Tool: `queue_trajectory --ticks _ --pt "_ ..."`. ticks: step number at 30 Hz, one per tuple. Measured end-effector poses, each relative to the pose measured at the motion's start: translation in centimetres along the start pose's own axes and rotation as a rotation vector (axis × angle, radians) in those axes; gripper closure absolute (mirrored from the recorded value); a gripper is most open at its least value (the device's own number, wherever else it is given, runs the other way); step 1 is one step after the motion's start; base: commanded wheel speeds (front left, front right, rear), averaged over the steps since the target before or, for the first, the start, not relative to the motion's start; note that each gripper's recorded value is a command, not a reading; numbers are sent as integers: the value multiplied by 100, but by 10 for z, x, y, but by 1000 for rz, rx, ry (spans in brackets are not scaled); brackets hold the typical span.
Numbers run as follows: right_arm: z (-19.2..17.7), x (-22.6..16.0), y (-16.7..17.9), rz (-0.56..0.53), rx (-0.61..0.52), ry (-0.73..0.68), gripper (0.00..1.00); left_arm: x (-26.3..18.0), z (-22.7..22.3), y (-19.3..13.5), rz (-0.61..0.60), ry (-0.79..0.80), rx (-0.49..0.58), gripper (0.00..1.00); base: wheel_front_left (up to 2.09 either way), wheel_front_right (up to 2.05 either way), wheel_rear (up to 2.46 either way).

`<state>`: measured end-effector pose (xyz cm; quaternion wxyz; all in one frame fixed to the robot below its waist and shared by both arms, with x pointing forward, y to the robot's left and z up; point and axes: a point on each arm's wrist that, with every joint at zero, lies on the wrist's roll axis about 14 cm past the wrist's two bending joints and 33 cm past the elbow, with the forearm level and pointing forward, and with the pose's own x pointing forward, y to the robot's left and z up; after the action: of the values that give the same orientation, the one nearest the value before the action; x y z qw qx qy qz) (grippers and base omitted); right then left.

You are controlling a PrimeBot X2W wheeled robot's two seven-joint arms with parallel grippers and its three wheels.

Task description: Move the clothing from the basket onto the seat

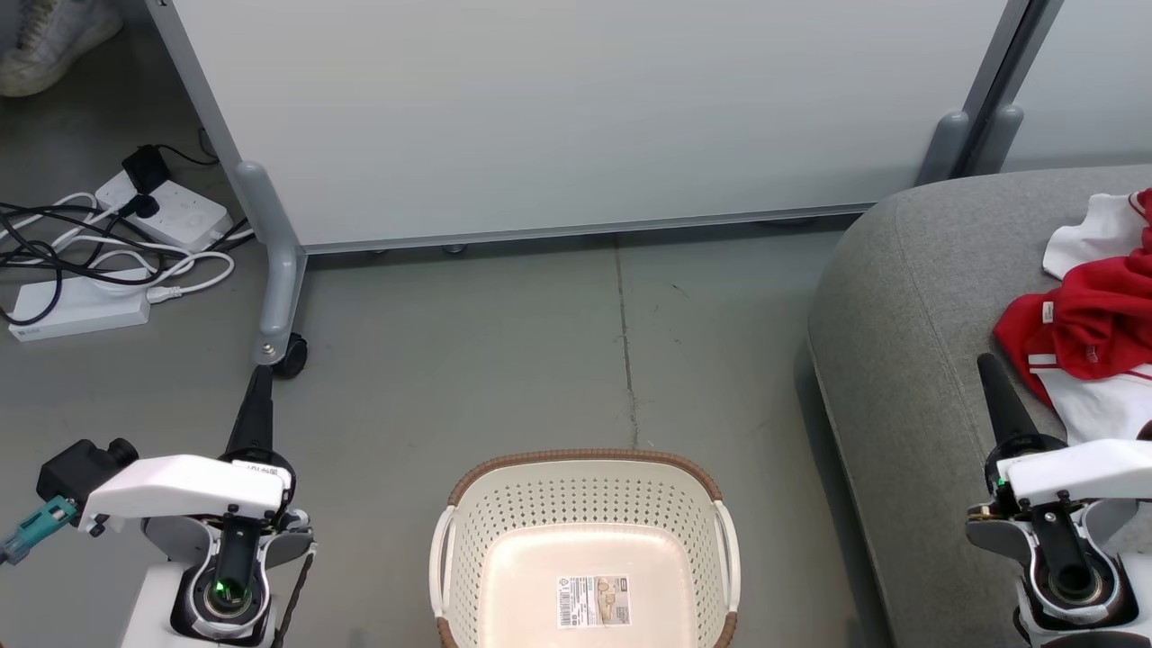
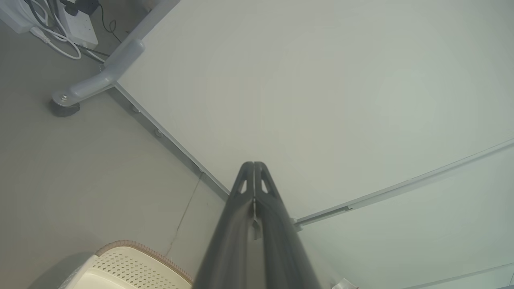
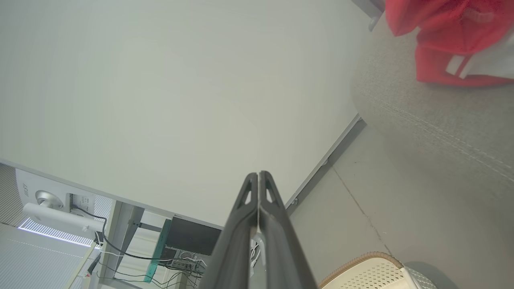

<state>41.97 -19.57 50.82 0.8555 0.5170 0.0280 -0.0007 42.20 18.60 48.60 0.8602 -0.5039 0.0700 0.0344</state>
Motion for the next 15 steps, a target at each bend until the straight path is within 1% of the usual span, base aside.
queue_trajectory --ticks 15 --pt "6 9 2 3 142 -14 100 8 4 -8 -28 -2 -152 100 0 0 0"
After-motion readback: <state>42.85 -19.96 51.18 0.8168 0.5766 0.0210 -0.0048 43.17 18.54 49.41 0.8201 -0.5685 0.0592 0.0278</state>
